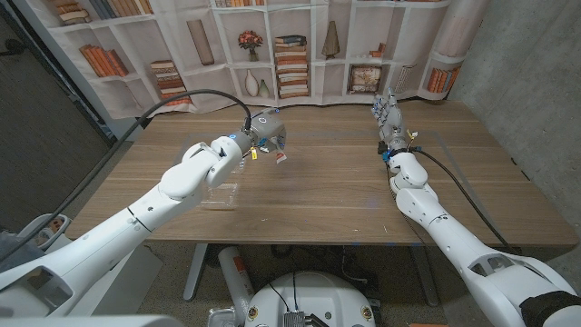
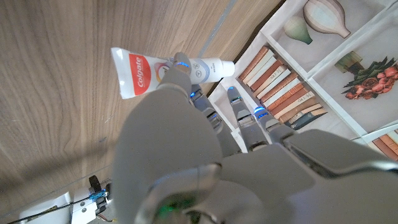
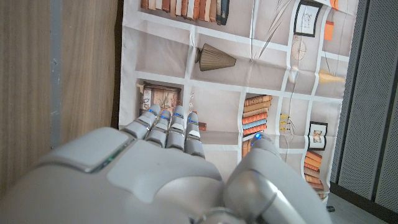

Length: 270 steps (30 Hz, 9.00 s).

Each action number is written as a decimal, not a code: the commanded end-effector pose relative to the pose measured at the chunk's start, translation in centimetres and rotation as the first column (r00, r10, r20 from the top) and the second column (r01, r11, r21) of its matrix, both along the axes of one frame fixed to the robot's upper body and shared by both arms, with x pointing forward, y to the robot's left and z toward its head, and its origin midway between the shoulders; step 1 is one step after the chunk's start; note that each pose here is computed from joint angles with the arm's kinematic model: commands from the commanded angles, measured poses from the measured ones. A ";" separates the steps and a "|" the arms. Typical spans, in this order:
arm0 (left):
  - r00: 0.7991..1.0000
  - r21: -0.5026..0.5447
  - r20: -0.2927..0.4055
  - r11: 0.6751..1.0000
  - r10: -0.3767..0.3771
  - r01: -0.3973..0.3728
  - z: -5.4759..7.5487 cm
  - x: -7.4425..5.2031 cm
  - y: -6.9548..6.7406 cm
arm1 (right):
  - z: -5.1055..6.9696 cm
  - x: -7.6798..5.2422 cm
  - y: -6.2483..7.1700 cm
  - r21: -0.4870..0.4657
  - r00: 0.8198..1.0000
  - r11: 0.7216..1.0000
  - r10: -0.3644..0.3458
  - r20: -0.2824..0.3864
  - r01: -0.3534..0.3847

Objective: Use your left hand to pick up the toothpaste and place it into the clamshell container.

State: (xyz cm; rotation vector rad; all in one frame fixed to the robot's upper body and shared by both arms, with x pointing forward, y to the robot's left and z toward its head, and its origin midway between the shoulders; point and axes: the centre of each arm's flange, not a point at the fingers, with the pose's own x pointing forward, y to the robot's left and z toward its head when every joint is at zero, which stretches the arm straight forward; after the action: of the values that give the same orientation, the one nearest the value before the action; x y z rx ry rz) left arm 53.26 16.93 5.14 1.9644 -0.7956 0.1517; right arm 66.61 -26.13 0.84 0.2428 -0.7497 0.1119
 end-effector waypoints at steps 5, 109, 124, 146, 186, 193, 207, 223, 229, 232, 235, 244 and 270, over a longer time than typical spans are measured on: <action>1.000 -0.033 0.013 0.999 0.025 -0.025 0.2 -0.6 1.4 | 0.3 0.1 0.5 -0.012 1.000 1.000 0.006 -0.002 -0.006; 0.971 -0.235 0.022 0.945 0.237 -0.225 0.2 -0.6 11.0 | -0.1 0.7 1.9 -0.030 1.000 1.000 0.007 -0.029 -0.008; 0.965 -0.239 0.032 0.939 0.261 -0.246 0.3 -0.3 11.8 | 0.4 0.8 1.9 -0.035 1.000 0.999 0.008 -0.024 -0.009; 0.955 -0.268 0.008 0.921 0.297 -0.284 -0.4 1.3 13.3 | 0.9 0.9 1.9 -0.046 1.000 0.999 0.005 -0.023 -0.006; 0.955 -0.318 -0.059 0.901 0.291 -0.294 -2.8 4.2 14.3 | 0.2 0.7 2.2 -0.053 0.999 0.999 -0.014 -0.046 0.011; 0.953 -0.324 -0.069 0.897 0.294 -0.300 -3.2 4.2 14.4 | 0.2 0.7 2.4 -0.058 0.999 0.998 -0.010 -0.045 0.008; 0.954 -0.326 -0.090 0.896 0.287 -0.300 -4.0 5.1 14.2 | 0.2 1.0 2.6 -0.068 0.998 0.998 -0.008 -0.057 0.004; 0.955 -0.312 -0.117 0.903 0.272 -0.296 -4.1 6.6 13.5 | -0.1 1.4 2.3 -0.067 0.997 0.998 -0.016 -0.073 0.011; 0.954 -0.308 -0.118 0.903 0.275 -0.299 -4.0 6.7 13.3 | -0.1 1.4 2.2 -0.067 0.997 0.998 -0.015 -0.073 0.010; 0.953 -0.311 -0.121 0.901 0.277 -0.302 -4.0 6.6 13.4 | -0.1 1.4 2.2 -0.067 0.997 0.998 -0.014 -0.073 0.009; 0.952 -0.307 -0.120 0.902 0.281 -0.305 -4.2 6.5 13.3 | -0.2 1.4 2.2 -0.067 0.997 0.998 -0.014 -0.074 0.009; 0.948 -0.310 -0.131 0.897 0.288 -0.316 -4.6 6.1 13.6 | -0.3 1.3 2.3 -0.072 0.997 0.997 -0.011 -0.078 0.005; 0.948 -0.316 -0.107 0.894 0.299 -0.318 -4.1 5.1 13.7 | -0.2 1.1 2.5 -0.072 0.997 0.997 -0.005 -0.072 0.000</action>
State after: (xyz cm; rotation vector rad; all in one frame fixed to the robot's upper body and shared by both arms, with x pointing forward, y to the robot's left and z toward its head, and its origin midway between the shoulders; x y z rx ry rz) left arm 58.83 30.58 0.67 1.7483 -0.3780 0.3786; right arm 67.83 -23.65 0.55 0.1746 -0.6687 0.1259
